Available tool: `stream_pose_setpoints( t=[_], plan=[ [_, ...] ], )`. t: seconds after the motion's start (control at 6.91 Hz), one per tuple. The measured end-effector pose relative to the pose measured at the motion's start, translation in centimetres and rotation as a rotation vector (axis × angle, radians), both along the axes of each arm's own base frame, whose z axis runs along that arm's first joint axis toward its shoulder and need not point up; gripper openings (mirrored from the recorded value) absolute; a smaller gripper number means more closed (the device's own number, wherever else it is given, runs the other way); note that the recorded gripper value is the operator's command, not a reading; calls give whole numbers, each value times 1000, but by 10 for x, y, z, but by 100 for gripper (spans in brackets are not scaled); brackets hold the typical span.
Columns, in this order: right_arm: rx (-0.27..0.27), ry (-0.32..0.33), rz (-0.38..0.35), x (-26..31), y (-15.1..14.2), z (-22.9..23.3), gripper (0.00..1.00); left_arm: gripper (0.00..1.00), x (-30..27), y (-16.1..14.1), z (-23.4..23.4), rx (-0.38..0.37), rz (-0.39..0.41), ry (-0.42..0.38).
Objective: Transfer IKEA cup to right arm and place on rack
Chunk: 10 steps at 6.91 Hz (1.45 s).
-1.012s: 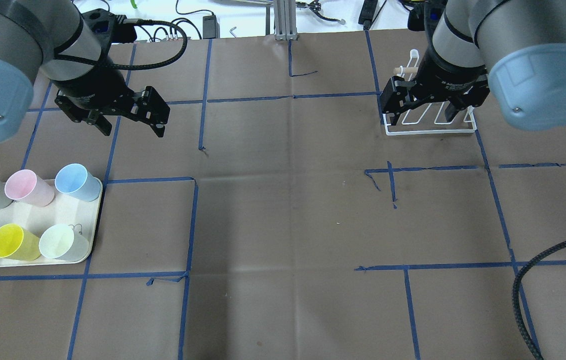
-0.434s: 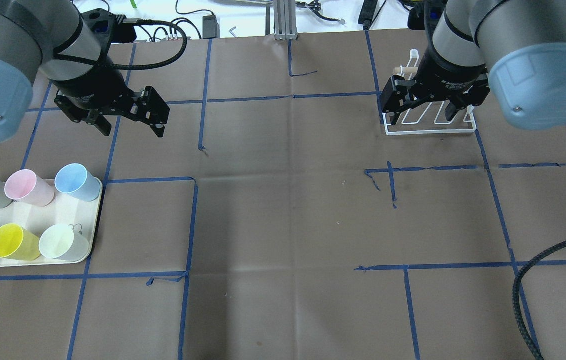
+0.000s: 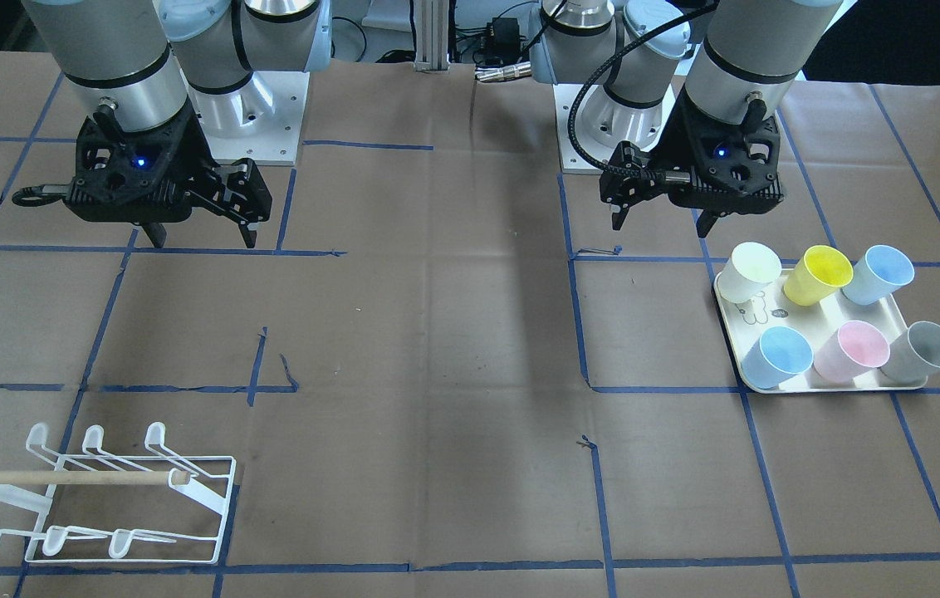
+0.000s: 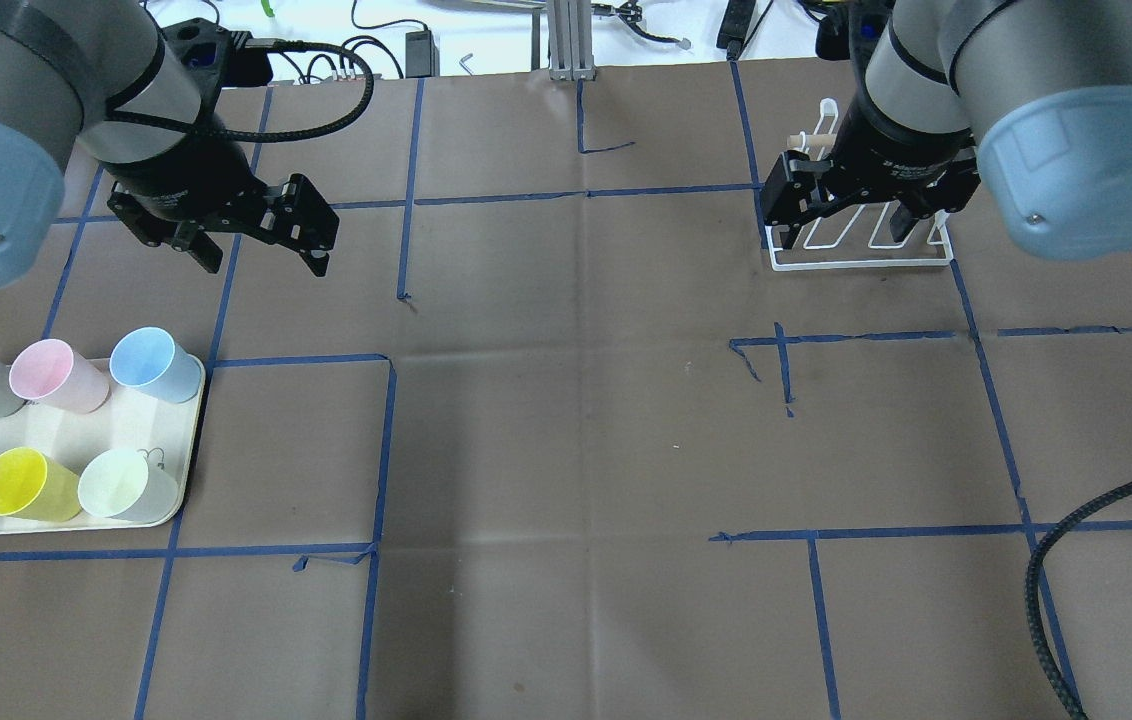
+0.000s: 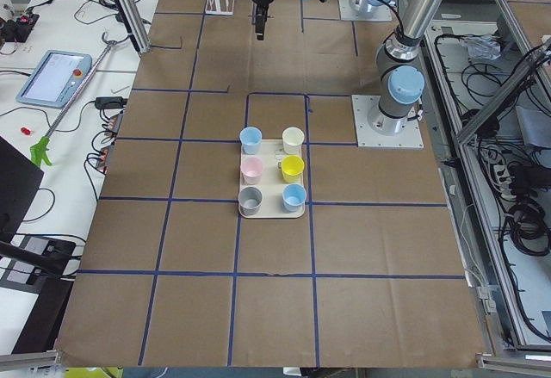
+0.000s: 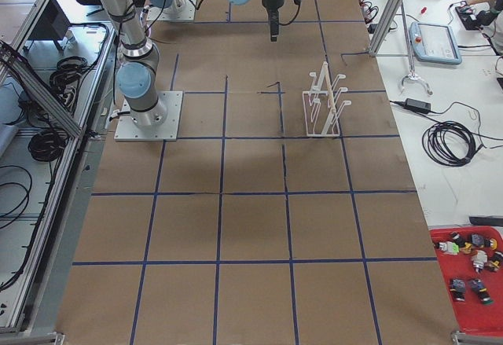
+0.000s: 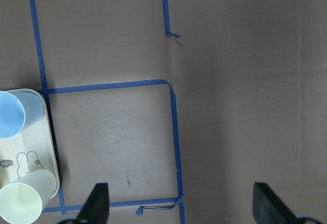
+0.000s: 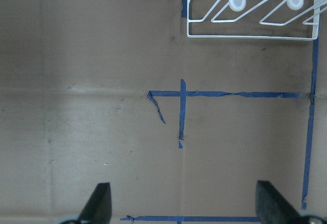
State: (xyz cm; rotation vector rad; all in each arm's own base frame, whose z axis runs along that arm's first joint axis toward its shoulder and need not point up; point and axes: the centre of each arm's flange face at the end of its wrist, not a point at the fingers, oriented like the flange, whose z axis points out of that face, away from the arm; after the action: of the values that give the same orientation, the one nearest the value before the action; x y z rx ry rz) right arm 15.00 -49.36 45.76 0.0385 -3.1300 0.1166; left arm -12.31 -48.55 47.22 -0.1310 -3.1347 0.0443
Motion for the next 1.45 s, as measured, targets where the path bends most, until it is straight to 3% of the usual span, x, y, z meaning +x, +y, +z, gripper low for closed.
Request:
stream_pose_setpoints(
  t=[0.43,1.16,1.45],
  plan=[
    [1,0,0,0,0,0,100,100,21,-1,-2,2,-29,-3],
    [-17,-17,-2,2,12,18,100,100,207,-5,-14,26,-43,0],
    [-13,-19,-15,2,13,18,100,100,235,-1,-31,44,-34,13]
  ],
)
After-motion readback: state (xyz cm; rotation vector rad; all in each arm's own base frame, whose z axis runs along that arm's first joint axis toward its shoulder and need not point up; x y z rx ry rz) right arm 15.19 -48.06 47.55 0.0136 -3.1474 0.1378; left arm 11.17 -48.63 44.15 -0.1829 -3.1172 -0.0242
